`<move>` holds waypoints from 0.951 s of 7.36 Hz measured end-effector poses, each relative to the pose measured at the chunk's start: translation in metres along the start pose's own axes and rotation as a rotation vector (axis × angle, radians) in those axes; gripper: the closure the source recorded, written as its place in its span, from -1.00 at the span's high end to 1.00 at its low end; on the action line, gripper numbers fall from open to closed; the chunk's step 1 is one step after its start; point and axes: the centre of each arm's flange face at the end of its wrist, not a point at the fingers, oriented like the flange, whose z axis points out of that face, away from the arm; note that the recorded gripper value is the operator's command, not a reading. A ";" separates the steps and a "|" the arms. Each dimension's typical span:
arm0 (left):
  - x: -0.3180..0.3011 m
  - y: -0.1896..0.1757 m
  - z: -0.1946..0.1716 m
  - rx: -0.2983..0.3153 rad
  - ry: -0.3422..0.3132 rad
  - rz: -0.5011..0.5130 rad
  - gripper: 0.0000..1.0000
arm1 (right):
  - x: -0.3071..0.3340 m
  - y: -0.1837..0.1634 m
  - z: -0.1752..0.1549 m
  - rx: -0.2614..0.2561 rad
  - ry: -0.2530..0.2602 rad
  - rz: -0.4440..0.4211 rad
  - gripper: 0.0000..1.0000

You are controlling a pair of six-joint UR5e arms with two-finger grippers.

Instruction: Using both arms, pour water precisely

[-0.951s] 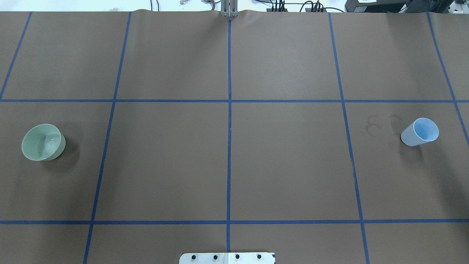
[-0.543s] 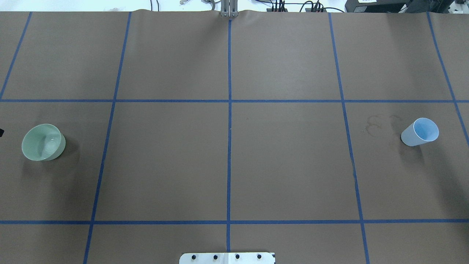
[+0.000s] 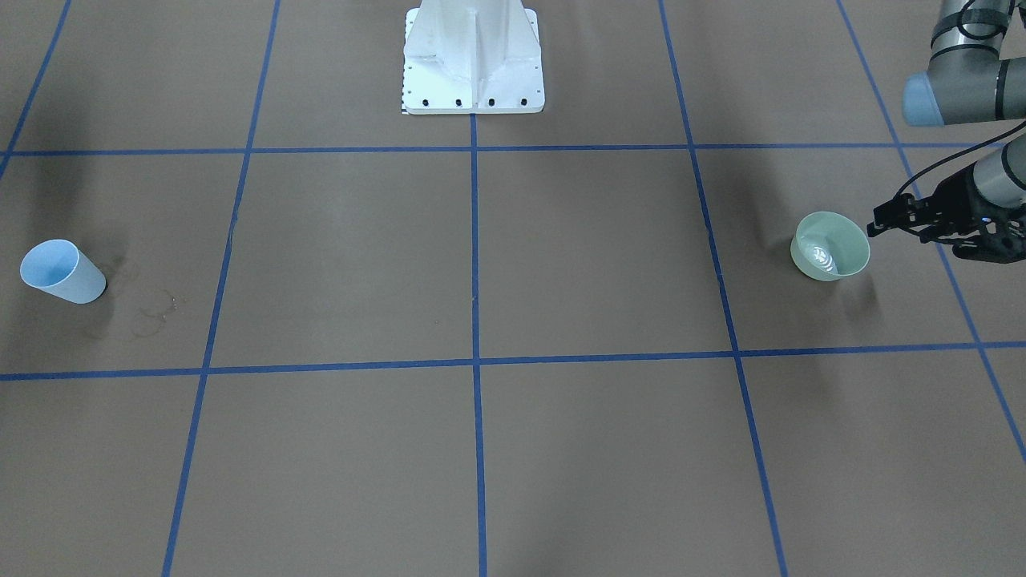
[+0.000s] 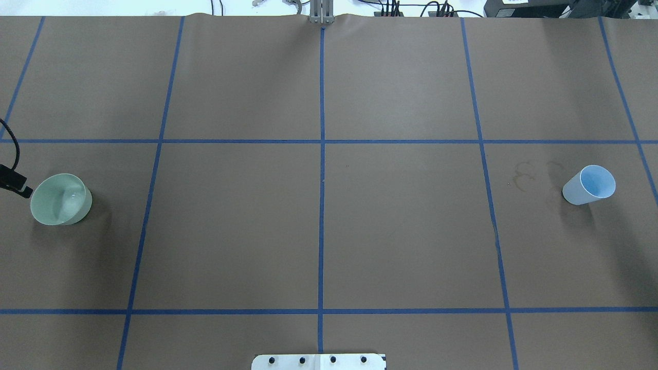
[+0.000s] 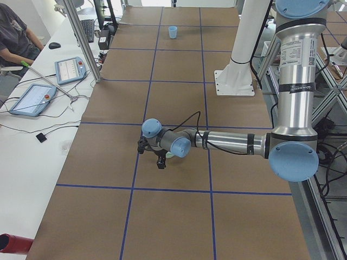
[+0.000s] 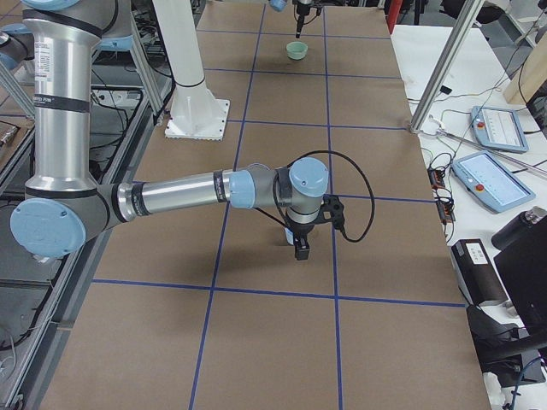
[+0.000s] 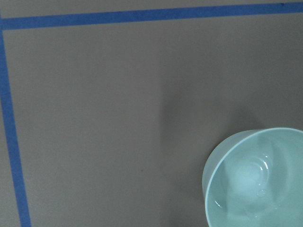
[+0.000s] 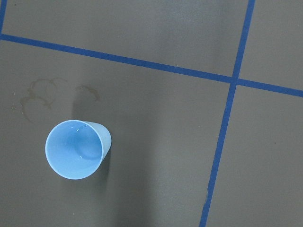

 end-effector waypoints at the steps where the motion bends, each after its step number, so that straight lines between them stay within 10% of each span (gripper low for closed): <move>1: 0.006 -0.004 0.006 -0.010 0.001 0.010 0.85 | 0.000 0.000 0.001 -0.001 0.000 0.001 1.00; 4: 0.021 -0.009 0.020 -0.033 0.003 0.034 0.47 | 0.000 0.000 0.002 -0.004 -0.001 0.004 1.00; 7: 0.028 -0.013 0.026 -0.043 0.004 0.044 -1.00 | 0.001 0.000 0.002 -0.005 -0.001 0.005 1.00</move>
